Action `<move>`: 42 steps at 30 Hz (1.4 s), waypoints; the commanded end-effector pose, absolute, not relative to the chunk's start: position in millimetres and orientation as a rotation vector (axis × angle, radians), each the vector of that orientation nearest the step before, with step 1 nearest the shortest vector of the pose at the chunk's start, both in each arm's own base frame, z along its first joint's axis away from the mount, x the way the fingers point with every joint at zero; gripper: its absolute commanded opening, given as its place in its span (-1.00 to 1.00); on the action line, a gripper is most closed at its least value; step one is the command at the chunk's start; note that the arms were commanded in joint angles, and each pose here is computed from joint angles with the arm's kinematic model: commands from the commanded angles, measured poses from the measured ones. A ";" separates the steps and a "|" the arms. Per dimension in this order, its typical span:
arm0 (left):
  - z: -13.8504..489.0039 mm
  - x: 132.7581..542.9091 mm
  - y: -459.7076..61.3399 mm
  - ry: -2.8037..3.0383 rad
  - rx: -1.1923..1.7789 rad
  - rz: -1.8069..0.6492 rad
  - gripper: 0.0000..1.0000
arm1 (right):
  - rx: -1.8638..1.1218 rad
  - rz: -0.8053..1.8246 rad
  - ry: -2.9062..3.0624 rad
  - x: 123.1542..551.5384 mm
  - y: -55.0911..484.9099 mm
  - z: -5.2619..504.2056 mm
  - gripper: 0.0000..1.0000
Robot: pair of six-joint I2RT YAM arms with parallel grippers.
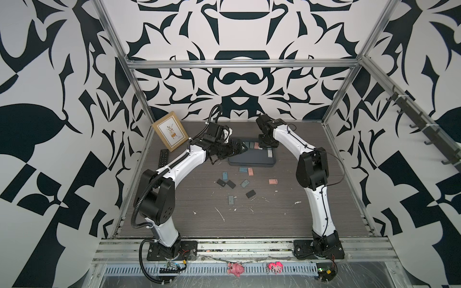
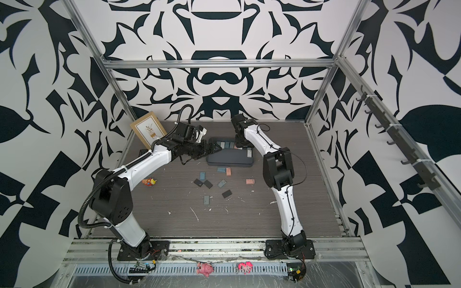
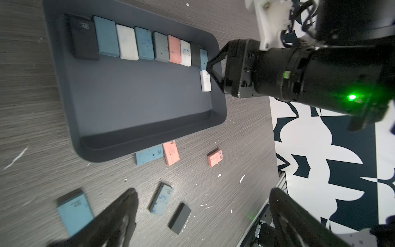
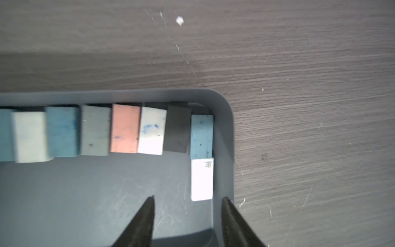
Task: Put the eraser in the storage box
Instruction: Pick up the eraser from the center of the board.
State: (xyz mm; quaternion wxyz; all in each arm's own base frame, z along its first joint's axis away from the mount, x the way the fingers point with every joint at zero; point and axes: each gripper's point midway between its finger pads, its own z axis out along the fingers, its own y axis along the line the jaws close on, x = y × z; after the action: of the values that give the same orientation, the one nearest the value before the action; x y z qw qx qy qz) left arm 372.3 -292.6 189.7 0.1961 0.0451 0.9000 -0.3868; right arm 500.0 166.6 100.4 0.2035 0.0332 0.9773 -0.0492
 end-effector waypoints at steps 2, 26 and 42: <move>184.2 356.9 -270.8 2.582 0.107 -0.980 0.98 | 0.086 -0.096 2.631 495.0 170.4 155.3 0.32; 130.5 283.0 -239.1 2.767 -0.182 -0.866 0.98 | -0.145 0.065 2.573 385.4 189.3 172.6 0.96; 71.1 267.4 -280.0 2.888 -0.358 -0.852 0.98 | -0.107 0.044 2.595 334.2 143.2 144.6 0.96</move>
State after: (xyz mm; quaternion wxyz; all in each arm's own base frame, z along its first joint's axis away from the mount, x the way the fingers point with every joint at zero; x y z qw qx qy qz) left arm 264.2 -279.6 77.9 0.0572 -0.0978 0.9518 -0.2850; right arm 329.6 145.5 134.6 0.2453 -0.0488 0.9682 0.0065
